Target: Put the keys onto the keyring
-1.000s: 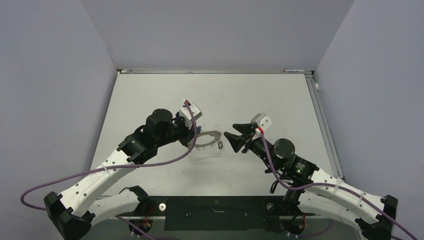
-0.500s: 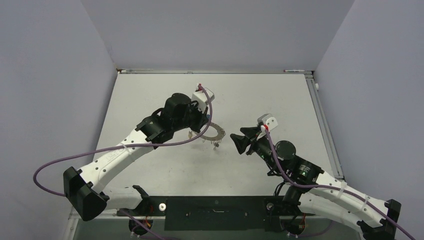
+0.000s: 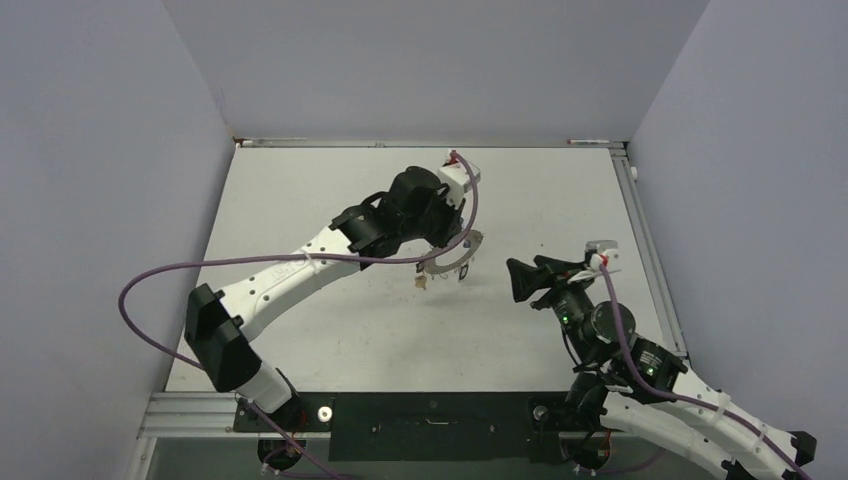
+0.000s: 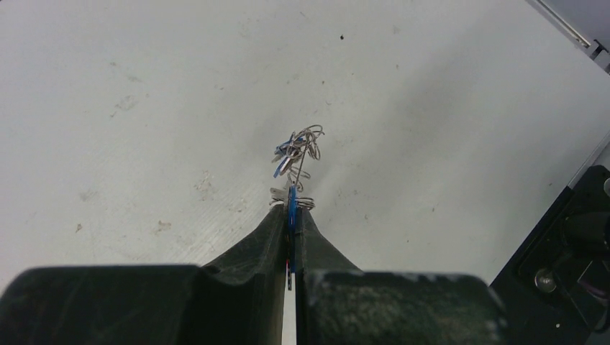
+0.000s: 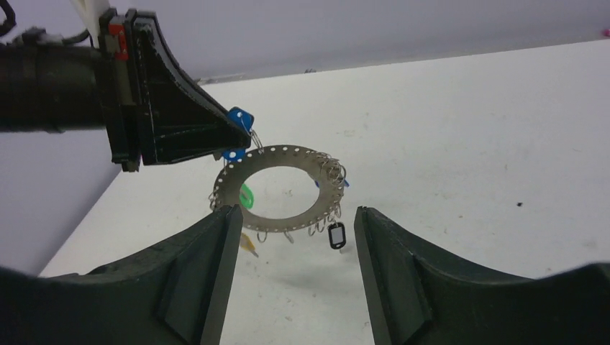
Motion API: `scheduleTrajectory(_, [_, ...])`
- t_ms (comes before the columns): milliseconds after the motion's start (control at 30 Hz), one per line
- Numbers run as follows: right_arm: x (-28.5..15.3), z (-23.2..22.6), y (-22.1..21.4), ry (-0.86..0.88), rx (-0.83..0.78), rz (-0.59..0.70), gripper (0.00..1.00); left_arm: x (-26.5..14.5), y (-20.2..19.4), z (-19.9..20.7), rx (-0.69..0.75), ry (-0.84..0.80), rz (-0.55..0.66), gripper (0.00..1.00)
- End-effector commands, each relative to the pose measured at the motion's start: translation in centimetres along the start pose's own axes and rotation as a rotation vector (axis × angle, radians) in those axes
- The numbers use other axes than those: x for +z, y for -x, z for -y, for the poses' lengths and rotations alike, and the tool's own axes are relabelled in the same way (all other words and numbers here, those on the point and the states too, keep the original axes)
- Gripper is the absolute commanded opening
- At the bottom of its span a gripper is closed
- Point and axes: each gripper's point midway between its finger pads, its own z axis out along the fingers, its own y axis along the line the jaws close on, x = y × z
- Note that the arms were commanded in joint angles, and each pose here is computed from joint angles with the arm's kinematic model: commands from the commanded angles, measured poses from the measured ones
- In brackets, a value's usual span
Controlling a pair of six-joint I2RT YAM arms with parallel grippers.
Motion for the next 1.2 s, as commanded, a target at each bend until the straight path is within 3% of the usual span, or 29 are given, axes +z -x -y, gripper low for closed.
scheduleTrajectory(0, [-2.3, 5.1, 1.2, -0.234, 0.132, 0.09, 0.62, 1.6, 5.0, 2.1, -0.069, -0.013, 0.097, 0.0])
scheduleTrajectory(200, [-5.0, 8.2, 2.0, -0.326, 0.235, 0.151, 0.67, 4.2, 7.1, 6.8, -0.158, -0.032, 0.086, 0.0])
scheduleTrajectory(300, [-5.4, 8.8, 2.0, -0.344, 0.246, 0.155, 0.68, 5.1, 6.2, 7.5, -0.152, -0.012, 0.05, 0.0])
scheduleTrajectory(433, [-5.0, 8.6, 1.4, -0.361, 0.223, 0.125, 0.68, 5.8, 3.2, 4.3, -0.206, 0.043, 0.013, 0.0])
scheduleTrajectory(567, [-3.9, 8.3, 0.4, -0.385, 0.174, 0.086, 0.69, 6.8, -2.9, -1.0, -0.359, 0.074, -0.073, 0.0])
scheduleTrajectory(733, [-2.5, 7.4, -0.7, -0.373, 0.134, 0.051, 0.69, 7.1, -10.2, -5.4, -0.412, 0.163, -0.206, 0.0])
scheduleTrajectory(967, [-1.8, 6.9, -1.0, -0.359, 0.108, 0.045, 0.69, 5.8, -13.9, -6.6, -0.374, 0.214, -0.287, 0.0])
scheduleTrajectory(1167, [-1.7, 6.9, -1.4, -0.355, 0.102, 0.038, 0.69, 4.8, -14.5, -7.7, -0.331, 0.272, -0.307, 0.0])
